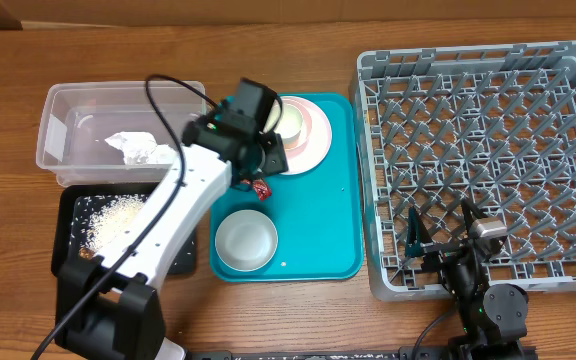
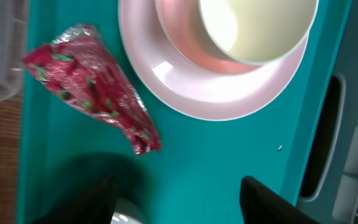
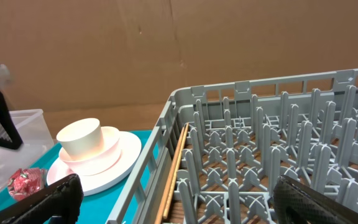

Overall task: Sort waste into correct bins and load items into the dishwasher
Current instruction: 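Move the left gripper to the red wrapper and grasp it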

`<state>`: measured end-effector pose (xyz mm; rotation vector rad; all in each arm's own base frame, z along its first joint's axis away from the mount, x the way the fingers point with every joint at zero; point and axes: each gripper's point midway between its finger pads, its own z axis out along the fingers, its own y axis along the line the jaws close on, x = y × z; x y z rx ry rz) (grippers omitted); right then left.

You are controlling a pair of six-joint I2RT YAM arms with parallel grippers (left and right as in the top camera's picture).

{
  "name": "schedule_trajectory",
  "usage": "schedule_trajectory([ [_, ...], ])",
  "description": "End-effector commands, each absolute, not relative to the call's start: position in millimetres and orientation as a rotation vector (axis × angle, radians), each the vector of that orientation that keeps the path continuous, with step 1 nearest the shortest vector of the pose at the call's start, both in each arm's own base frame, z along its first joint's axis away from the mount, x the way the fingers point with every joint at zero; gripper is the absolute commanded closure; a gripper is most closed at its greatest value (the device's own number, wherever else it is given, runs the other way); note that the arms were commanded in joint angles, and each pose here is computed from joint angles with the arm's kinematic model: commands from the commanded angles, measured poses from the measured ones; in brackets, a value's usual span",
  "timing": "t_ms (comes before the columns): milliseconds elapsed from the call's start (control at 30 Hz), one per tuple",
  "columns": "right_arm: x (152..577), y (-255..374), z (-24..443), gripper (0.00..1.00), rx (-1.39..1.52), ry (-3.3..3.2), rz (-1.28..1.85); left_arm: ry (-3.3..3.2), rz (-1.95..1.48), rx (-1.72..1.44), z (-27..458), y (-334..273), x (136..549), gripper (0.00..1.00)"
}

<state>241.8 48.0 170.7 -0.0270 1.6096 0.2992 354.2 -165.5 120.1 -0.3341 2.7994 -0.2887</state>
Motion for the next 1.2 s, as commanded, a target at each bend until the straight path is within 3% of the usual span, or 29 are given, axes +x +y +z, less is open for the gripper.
schedule_trajectory([
  [0, 242.1, 46.3, 170.0, 0.0, -0.017, 1.601, 0.296, 2.789, -0.235, -0.459, 102.5, -164.5, 349.5, 0.41],
  [233, 242.1, 46.3, 170.0, 0.0, -0.017, 1.601, 0.296, 2.735, -0.151, -0.596, 81.6, -151.8, 347.4, 0.59],
  [967, 242.1, 46.3, 170.0, 0.0, -0.017, 1.601, 0.296, 2.782, -0.025, -0.655, 12.7, -143.8, 346.7, 0.65],
  [1033, 242.1, 46.3, 170.0, 0.0, -0.017, 1.601, 0.296, 2.781, -0.024, -0.66, 12.5, -142.5, 347.3, 0.71],
  [1167, 242.1, 46.3, 170.0, 0.0, -0.017, 1.601, 0.296, 2.763, -0.047, -0.638, 22.5, -144.1, 351.6, 0.91],
])
